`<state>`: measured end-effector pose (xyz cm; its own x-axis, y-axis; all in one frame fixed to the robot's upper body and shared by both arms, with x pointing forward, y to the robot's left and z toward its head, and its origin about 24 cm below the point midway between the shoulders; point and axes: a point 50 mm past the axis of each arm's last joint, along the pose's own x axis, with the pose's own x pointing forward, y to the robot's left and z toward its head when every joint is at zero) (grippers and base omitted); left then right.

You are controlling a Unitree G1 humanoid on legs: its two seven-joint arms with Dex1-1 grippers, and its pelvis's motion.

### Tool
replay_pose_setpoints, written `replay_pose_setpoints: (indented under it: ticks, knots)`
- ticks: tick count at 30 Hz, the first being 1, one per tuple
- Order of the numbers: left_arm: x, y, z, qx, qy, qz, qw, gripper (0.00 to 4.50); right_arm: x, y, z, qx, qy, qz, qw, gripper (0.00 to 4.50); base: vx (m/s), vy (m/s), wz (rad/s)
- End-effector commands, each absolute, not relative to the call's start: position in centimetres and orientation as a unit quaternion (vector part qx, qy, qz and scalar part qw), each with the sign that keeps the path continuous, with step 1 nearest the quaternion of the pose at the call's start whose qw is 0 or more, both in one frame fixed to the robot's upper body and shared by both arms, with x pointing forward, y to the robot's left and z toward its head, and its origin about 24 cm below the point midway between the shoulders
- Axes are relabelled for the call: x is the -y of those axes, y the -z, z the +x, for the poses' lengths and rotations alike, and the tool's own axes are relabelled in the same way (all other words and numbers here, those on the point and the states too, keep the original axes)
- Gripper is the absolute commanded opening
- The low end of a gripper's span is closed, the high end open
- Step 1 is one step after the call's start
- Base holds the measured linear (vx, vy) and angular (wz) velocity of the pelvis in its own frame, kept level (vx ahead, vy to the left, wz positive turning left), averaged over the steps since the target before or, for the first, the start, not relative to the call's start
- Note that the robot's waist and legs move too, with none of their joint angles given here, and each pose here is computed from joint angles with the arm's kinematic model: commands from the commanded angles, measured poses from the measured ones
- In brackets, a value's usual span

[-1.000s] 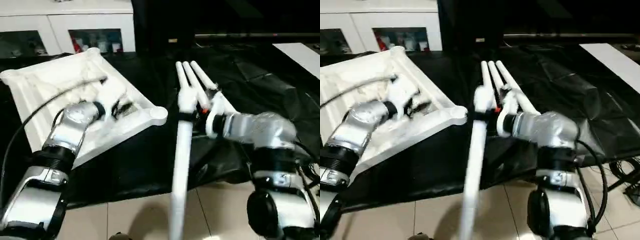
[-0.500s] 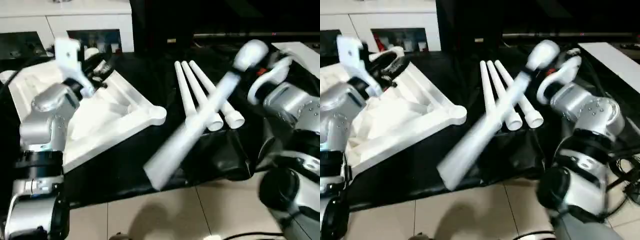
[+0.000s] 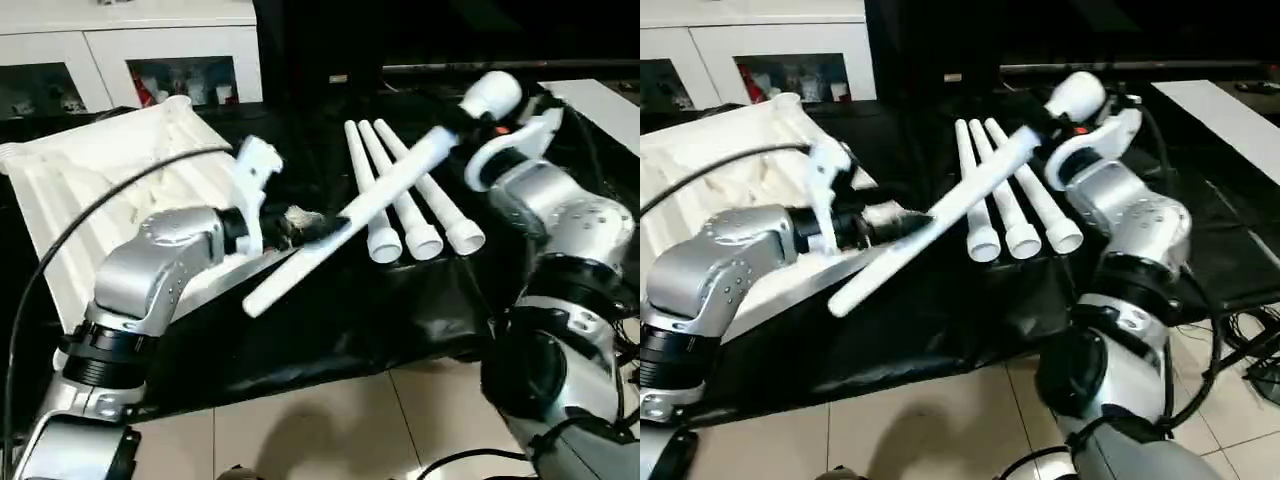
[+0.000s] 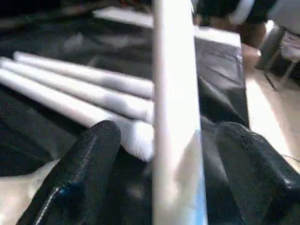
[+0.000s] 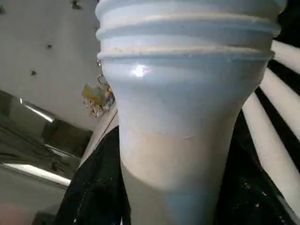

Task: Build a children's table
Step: Insert table leg to table base

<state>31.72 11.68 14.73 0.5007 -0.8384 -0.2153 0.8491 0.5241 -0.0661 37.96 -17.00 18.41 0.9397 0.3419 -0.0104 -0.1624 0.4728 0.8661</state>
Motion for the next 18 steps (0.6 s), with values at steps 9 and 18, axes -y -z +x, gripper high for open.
replay_pose_setpoints:
  ticks: [9, 18]
  knots:
    - [-11.6, -13.2, 31.1, -0.174, 0.492, 0.044, 0.852, 4.50, 17.2, -19.6, 38.1, -0.065, -0.145, 0.494, 0.855, 1.91, 0.000, 0.000, 0.00]
    - [-12.1, -13.4, 31.7, -0.180, 0.467, 0.039, 0.865, 3.66, 17.4, -19.8, 38.3, -0.060, -0.143, 0.497, 0.854, 1.91, 0.000, 0.000, 0.00]
